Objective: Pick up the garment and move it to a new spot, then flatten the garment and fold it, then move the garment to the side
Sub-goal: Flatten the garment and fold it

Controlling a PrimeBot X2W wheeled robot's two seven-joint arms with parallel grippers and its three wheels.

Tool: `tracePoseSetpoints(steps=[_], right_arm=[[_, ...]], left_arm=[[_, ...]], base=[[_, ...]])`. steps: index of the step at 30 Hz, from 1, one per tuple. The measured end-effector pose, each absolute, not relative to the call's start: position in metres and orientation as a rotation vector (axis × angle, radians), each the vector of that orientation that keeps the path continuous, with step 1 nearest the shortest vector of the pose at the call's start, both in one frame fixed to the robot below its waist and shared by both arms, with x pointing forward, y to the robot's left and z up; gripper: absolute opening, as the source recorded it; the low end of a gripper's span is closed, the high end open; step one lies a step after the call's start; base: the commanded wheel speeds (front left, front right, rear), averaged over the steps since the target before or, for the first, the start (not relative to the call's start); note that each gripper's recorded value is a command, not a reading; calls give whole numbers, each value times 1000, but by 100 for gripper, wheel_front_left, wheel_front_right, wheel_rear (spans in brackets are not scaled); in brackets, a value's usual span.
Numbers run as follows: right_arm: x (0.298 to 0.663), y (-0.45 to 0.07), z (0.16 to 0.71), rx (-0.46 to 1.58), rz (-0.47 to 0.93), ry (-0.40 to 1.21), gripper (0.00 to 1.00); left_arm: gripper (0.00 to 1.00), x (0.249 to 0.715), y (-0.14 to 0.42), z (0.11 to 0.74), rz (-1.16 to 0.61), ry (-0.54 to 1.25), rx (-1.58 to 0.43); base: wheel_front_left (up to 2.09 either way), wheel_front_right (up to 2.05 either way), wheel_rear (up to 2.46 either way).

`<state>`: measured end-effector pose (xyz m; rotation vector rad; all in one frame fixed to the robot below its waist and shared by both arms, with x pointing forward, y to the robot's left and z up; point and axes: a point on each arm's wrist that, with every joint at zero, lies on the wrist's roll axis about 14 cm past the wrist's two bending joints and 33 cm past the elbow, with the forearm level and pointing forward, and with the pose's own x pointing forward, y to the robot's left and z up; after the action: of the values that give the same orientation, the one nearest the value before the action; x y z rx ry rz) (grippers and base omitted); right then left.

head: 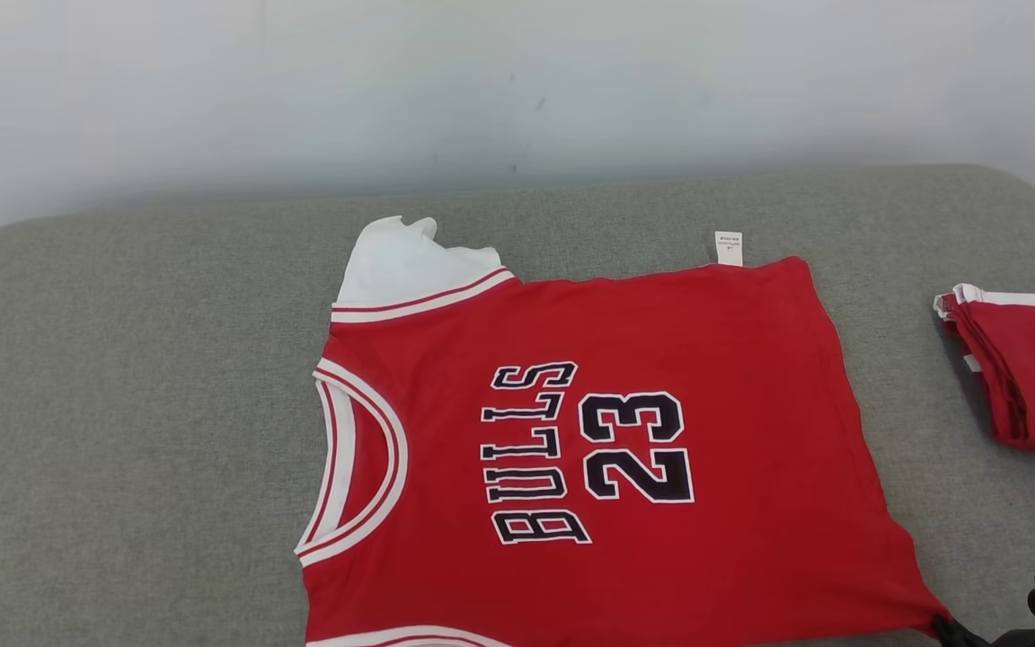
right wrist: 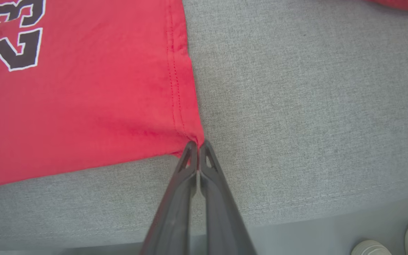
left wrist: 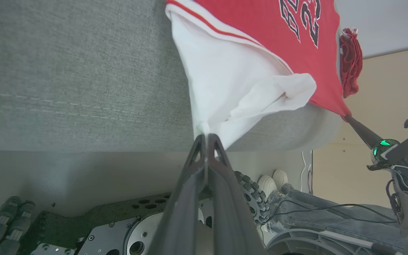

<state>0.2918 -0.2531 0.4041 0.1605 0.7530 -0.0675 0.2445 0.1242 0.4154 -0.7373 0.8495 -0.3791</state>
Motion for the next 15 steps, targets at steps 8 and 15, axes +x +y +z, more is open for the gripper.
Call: tracePoseSetpoints(steps=[8,15], right_arm=[[300,-251,415,164,-58,677,0],[324,-245,434,155,-31,557,0]], left_arm=[[0,273,139,432,-379,662,-700],[0,328,132,462,-416,400,-582]], base=[[0,0,0],[0,0,0]])
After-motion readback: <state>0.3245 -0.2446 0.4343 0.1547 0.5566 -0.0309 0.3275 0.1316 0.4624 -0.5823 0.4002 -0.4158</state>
